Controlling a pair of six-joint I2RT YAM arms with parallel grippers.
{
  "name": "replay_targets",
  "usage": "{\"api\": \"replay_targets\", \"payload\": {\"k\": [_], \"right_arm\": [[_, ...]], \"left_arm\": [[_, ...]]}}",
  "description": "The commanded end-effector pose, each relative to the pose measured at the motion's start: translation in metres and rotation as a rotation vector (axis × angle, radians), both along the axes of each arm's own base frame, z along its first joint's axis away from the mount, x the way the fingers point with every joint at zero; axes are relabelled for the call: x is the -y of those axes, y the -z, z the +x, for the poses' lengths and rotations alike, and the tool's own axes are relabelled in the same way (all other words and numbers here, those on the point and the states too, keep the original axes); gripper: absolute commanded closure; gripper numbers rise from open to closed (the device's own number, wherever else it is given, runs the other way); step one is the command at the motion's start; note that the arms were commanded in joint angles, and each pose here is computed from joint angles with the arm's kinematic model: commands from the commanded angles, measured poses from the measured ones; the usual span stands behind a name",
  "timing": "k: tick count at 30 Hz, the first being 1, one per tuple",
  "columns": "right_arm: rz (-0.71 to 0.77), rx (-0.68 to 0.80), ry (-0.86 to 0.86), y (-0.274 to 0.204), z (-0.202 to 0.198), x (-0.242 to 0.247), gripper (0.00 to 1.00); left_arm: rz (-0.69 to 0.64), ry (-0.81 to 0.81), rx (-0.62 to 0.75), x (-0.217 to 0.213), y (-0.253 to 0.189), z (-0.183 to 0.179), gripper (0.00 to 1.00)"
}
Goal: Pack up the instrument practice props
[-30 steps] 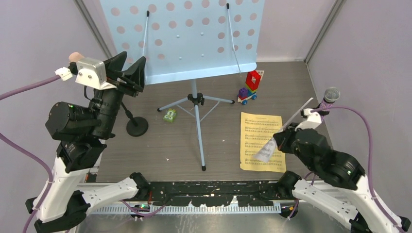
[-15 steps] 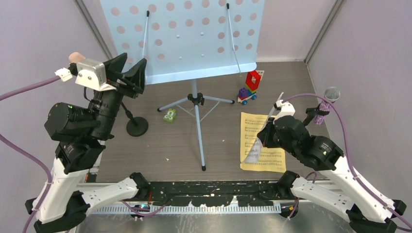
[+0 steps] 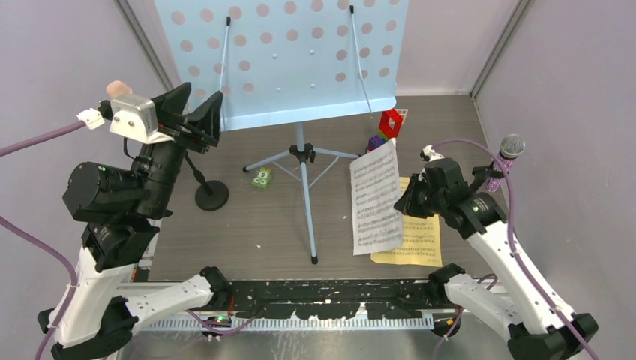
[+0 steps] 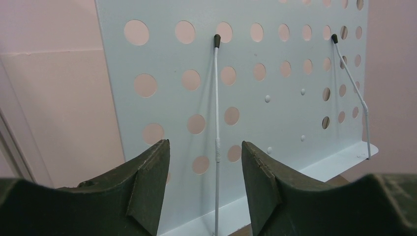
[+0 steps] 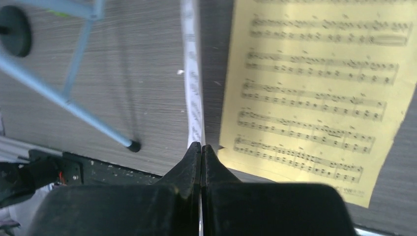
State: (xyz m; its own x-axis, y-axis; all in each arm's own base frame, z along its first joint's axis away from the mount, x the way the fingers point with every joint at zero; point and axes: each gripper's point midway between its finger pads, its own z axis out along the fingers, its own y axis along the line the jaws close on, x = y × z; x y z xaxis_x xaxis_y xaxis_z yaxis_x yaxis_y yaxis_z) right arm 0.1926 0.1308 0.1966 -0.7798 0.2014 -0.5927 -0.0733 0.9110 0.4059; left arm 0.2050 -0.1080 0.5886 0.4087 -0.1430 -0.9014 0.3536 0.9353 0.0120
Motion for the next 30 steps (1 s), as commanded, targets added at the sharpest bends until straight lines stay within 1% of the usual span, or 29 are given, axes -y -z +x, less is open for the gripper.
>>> {"api": "replay_targets", "payload": {"k": [1, 5, 8, 10, 13, 18, 23, 27, 30], "right_arm": [[0.029, -0.126, 0.004, 0.021, 0.003, 0.004, 0.99], [-0.115, -0.226, 0.183, 0.042, 0.015, 0.040, 0.98], [-0.167, -0.265, 0.267, 0.051, 0.016, 0.054, 0.96], [-0.190, -0.265, 0.323, 0.051, 0.016, 0.062, 0.96], [-0.206, -0.224, 0.390, 0.044, 0.017, 0.073, 0.96], [-0.273, -0.207, 0.423, 0.034, 0.017, 0.087, 0.95], [-0.353, -0.282, 0.387, 0.045, 0.018, 0.090, 0.90], [-0.369, -0.284, 0.400, 0.047, 0.021, 0.093, 0.87], [-0.352, -0.260, 0.414, 0.043, 0.025, 0.092, 0.77]], "left_arm": [[-0.016, 0.003, 0.014, -0.003, -0.006, -0.004, 0.43], [-0.019, 0.005, 0.015, -0.006, -0.006, -0.006, 0.42], [-0.017, 0.003, 0.013, -0.007, -0.005, -0.007, 0.42], [-0.019, 0.000, 0.013, -0.008, -0.004, -0.007, 0.42], [-0.022, 0.003, 0.015, -0.008, -0.005, -0.008, 0.42], [-0.018, 0.015, 0.009, -0.002, -0.004, -0.005, 0.42], [-0.019, 0.030, 0.004, 0.003, -0.003, -0.003, 0.42], [-0.016, 0.033, 0.000, 0.004, -0.002, -0.003, 0.42], [-0.018, 0.038, -0.006, 0.003, -0.002, -0.005, 0.41]]}}
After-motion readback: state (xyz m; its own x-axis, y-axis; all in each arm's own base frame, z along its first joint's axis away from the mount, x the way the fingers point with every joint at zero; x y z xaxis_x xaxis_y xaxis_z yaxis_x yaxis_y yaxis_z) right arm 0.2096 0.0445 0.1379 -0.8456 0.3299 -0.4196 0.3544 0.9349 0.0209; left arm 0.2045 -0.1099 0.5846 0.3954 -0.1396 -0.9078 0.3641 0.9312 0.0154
